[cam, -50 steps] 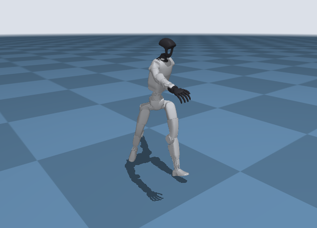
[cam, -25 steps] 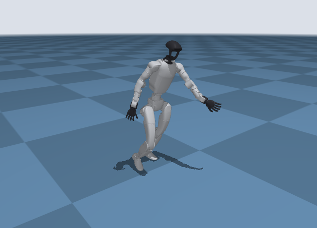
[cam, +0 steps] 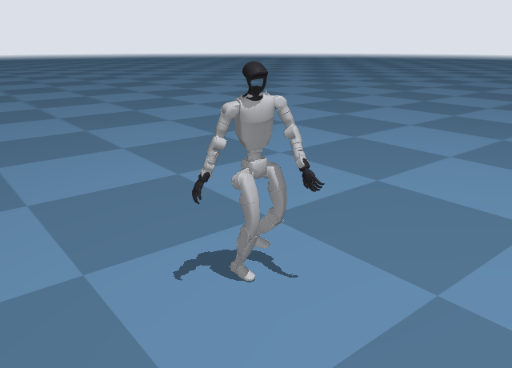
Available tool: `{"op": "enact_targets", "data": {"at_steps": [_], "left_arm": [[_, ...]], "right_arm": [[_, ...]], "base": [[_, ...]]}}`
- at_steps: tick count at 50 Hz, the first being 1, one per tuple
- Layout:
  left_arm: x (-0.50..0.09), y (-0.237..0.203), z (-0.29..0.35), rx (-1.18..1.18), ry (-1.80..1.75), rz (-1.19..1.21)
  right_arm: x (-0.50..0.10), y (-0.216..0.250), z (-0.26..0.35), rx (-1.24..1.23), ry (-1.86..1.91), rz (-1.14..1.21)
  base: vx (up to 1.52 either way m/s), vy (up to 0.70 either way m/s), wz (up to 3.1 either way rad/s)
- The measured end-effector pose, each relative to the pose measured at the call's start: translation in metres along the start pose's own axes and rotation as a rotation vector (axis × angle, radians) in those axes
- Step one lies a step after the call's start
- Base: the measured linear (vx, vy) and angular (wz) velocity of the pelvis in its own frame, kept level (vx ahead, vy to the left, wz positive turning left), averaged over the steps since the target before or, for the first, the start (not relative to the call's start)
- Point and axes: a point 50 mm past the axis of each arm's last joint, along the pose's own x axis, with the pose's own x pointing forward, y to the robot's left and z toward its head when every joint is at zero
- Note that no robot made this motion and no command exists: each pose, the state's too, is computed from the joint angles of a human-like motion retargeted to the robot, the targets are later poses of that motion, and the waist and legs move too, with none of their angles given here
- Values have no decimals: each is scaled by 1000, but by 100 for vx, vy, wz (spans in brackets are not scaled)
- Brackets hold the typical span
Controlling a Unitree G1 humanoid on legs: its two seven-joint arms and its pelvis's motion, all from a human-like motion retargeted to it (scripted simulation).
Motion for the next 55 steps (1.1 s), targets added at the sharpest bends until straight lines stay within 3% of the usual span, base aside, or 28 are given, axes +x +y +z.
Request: {"op": "enact_targets", "data": {"at_steps": [4, 8, 10, 12, 15, 18, 20, 22, 25, 27, 29, 31, 35, 39, 43, 47, 50, 52, 55], "left_arm": [[-89, -190, 49, -220, -95, -744], [-232, -311, 30, -458, 36, -1191], [-310, -342, 12, -581, 138, -1324], [-382, -356, -6, -723, 275, -1452], [-473, -354, -23, -887, 492, -1652], [-540, -336, -16, -864, 487, -1929], [-561, -327, -2, -794, 365, -2073], [-543, -330, 12, -694, 184, -2090], [-457, -349, 20, -570, 80, -1875], [-366, -352, 14, -488, 70, -1640], [-263, -331, 2, -358, 37, -1367], [-162, -281, -13, -169, 5, -1062], [-23, -118, -50, 252, 81, -434], [12, 48, -103, 321, 263, 102], [-11, 176, -153, 245, 406, 425], [-68, 275, -190, 403, 632, 683], [-99, 312, -191, 420, 737, 835], [-91, 306, -181, 352, 695, 841], [-44, 249, -145, 255, 500, 675]], "right_arm": [[-56, 39, 189, 101, -517, 197], [-167, 39, 320, -329, -1082, 40], [-227, 33, 359, -395, -1312, -76], [-279, 26, 383, -273, -1480, -76], [-338, 10, 401, -111, -1672, -27], [-362, -6, 406, -174, -1765, -42], [-358, -16, 406, -222, -1752, -45], [-334, -18, 400, -241, -1705, -7], [-272, -8, 376, -216, -1560, 67], [-213, 17, 340, -263, -1389, 131], [-148, 52, 282, -407, -1152, 206], [-89, 87, 198, -612, -864, 305], [-35, 112, -11, -1020, -273, 560], [-55, 56, -186, -1052, 228, 719], [-115, -34, -301, -615, 746, 652], [-177, -110, -351, -293, 1080, 430], [-183, -136, -352, -357, 1134, 296], [-155, -134, -333, -428, 1035, 213], [-91, -106, -273, -406, 762, 126]], "base": [[114, -4, -224], [128, 22, -236], [134, 33, -216], [132, 22, -175], [123, 31, -120], [112, 67, -33], [106, 99, 41], [101, 90, 81], [90, 60, 104], [89, 47, 131], [94, 38, 177], [98, 27, 258], [106, 6, 332], [120, -25, 307], [129, -52, 145], [121, -56, -64], [114, -47, -118], [109, -42, -97], [101, -32, -79]]}}
